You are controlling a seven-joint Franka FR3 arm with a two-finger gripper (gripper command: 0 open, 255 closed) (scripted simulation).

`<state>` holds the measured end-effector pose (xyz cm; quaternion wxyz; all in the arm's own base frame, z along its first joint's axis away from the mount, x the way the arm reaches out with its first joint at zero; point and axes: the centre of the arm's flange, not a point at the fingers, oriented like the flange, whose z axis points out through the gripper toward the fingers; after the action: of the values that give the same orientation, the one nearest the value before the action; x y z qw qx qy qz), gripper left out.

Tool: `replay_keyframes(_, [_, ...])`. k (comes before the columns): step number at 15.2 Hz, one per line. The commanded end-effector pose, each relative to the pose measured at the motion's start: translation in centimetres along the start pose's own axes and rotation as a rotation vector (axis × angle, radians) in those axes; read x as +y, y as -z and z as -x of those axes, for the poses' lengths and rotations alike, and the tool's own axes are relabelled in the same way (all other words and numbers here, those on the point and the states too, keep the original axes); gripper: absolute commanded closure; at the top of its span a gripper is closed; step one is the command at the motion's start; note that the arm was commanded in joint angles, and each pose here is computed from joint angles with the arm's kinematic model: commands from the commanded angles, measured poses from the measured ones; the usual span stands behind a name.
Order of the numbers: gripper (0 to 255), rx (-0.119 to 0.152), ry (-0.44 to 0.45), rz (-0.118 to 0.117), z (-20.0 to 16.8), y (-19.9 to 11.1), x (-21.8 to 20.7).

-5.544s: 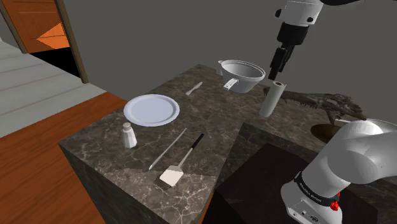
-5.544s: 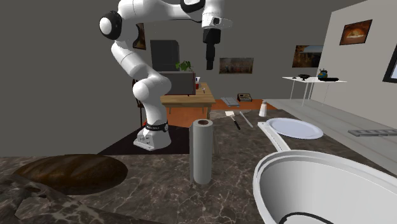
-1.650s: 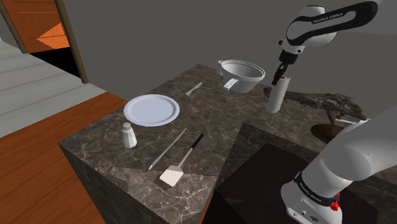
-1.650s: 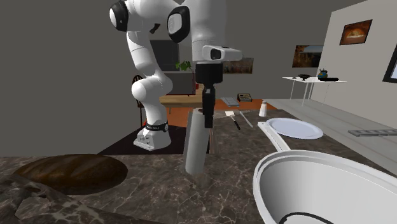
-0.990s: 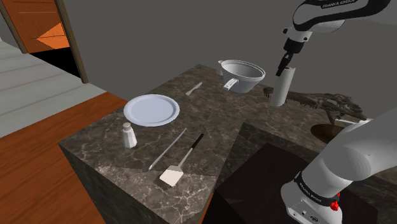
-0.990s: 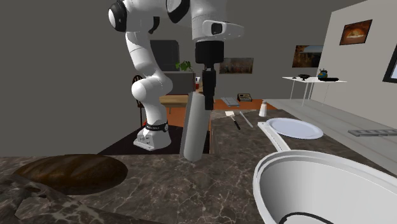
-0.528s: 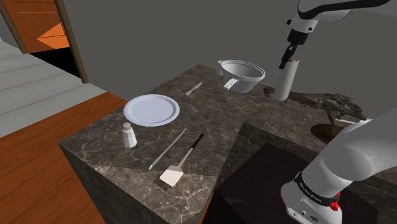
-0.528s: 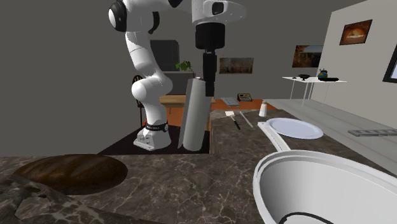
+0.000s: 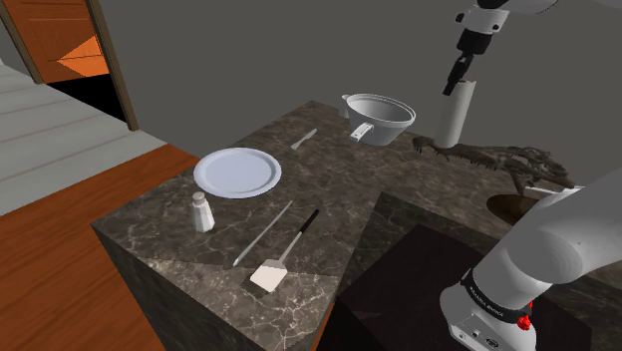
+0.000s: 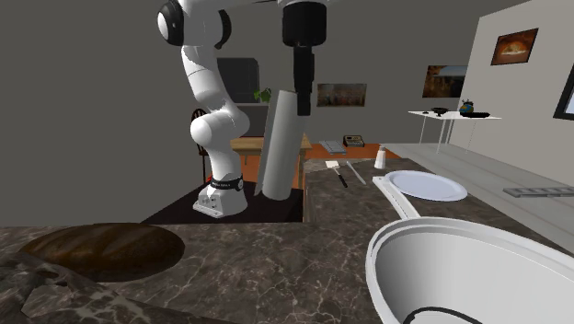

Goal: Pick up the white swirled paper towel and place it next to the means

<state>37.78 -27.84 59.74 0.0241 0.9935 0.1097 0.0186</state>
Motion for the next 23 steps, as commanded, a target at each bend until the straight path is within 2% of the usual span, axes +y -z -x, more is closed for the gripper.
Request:
replay_keyframes(1, [255,0.000,0.000,0.000,0.0,1.1,0.1])
replay_keyframes(21, [255,0.000,0.000,0.000,-0.3,11.5,0.6])
replay_keyframes(23, [255,0.000,0.000,0.000,-0.6,11.7,-2.0])
